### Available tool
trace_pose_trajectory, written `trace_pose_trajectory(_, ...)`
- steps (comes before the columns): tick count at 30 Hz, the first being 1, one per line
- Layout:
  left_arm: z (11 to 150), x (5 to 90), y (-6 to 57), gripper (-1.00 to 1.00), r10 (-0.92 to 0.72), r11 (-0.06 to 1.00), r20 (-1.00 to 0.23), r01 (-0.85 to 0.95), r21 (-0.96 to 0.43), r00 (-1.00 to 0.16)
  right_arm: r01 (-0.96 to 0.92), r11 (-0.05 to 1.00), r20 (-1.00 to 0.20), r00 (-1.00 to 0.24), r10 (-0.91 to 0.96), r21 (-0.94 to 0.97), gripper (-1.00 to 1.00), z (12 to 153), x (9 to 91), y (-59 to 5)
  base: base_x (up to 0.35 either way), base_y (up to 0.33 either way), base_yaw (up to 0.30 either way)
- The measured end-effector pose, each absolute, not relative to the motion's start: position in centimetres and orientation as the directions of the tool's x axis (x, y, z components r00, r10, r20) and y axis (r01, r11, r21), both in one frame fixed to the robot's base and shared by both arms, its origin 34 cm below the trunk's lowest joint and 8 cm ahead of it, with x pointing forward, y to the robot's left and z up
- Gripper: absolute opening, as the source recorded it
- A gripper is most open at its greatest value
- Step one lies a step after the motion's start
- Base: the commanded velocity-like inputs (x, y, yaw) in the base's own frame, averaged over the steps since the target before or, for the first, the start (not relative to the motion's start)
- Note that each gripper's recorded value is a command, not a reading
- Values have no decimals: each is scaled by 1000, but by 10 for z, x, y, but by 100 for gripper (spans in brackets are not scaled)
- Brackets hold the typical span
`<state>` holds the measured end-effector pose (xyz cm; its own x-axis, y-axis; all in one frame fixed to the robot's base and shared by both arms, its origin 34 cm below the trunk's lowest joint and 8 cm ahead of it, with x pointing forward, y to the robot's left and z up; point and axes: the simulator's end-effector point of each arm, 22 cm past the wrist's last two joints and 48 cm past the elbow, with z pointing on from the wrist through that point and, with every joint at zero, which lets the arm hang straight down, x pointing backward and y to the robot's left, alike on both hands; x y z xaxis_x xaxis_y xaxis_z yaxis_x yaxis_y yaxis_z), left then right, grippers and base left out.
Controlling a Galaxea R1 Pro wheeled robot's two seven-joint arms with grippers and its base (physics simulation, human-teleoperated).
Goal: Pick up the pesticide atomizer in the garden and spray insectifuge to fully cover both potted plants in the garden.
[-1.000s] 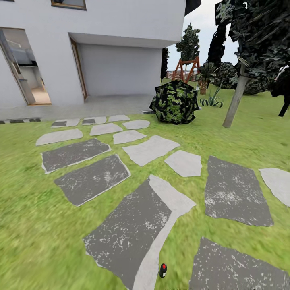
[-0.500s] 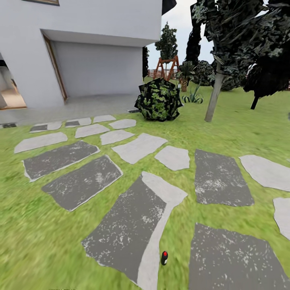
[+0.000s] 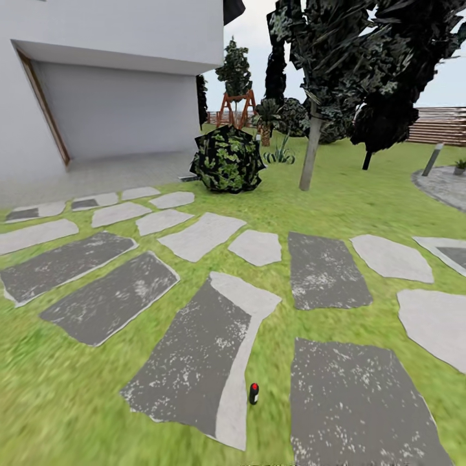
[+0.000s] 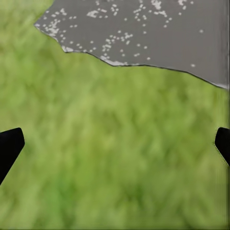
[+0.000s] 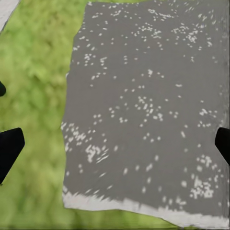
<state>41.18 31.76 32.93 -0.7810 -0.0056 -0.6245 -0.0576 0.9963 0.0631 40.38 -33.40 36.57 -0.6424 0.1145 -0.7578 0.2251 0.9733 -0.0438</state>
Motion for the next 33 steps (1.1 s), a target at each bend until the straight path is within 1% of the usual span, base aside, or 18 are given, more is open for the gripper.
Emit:
trace_pose_trajectory(11, 329, 412, 318, 100, -6, 996, -625, -58, 63, -781, 226, 973, -758, -643, 115, -44, 100, 366, 404, -334, -1, 1, -274)
trace_pose_trajectory(20, 329, 412, 317, 100, -7, 996, -625, -58, 62, -781, 225, 973, -758, -642, 114, -44, 100, 366, 404, -334, 91, 222, -274)
trace_pose_trajectory(26, 329, 412, 312, 100, -10, 996, -624, -60, 59, -781, 227, 973, -758, -642, 115, -45, 100, 366, 404, -335, 10, 49, -274)
trace_pose_trajectory(30, 336, 440, 290, 100, -21, 998, -646, -54, 32, -763, 223, 974, -760, -640, 110, -47, 100, 367, 405, -335, 1, 3, -132)
trace_pose_trajectory(33, 356, 500, 269, 100, -30, 999, -697, -45, 3, -717, 218, 975, -764, -637, 103, -50, 100, 368, 407, -336, 0, 0, -18)
